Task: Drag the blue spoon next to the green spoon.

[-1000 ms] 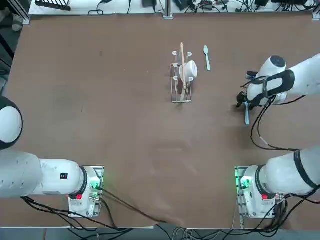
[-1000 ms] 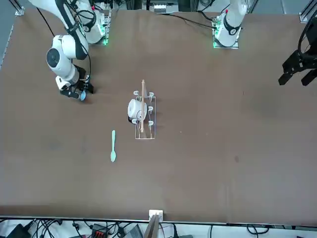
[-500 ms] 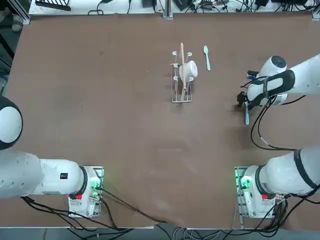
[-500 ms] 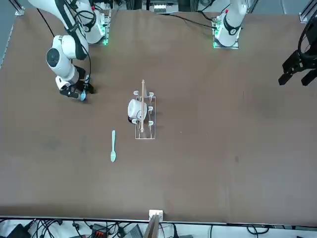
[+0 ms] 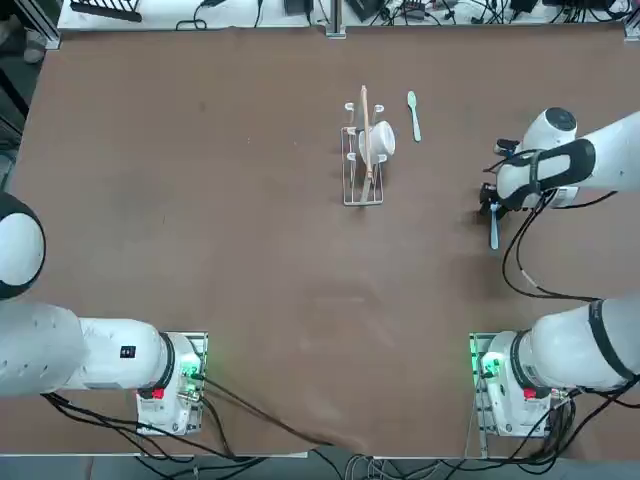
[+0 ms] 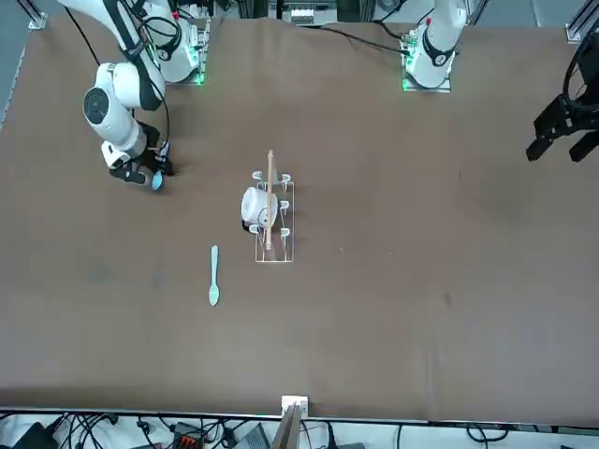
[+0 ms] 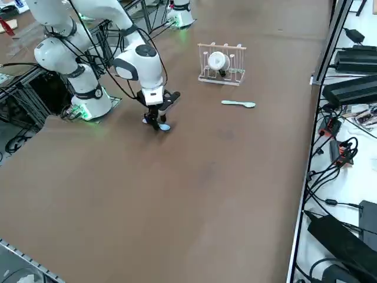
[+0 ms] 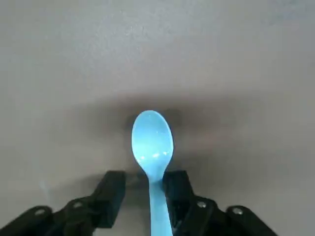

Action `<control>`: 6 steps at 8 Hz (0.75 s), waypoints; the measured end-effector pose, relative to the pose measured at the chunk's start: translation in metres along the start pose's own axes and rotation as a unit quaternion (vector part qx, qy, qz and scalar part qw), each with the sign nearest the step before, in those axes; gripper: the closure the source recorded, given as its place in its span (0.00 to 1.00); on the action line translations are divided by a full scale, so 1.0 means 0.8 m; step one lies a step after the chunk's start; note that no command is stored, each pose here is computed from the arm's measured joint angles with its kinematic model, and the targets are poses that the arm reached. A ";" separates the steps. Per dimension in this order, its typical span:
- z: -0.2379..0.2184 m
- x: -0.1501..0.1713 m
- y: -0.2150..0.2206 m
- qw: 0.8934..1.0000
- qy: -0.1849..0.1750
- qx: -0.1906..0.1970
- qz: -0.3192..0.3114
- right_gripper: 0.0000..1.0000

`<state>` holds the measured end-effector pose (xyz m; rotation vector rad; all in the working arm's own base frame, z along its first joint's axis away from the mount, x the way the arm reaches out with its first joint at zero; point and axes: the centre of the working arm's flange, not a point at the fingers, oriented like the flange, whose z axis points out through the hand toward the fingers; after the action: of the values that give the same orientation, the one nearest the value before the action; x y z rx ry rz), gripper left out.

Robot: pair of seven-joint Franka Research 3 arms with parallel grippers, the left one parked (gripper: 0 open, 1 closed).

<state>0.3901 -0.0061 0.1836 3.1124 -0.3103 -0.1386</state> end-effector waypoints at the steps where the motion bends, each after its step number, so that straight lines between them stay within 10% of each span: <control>1: 0.000 0.000 0.000 1.000 0.000 0.000 0.000 0.46; 6: -0.003 0.001 -0.001 1.000 0.002 0.000 -0.002 0.68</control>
<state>0.3910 -0.0055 0.1862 3.1134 -0.3045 -0.1334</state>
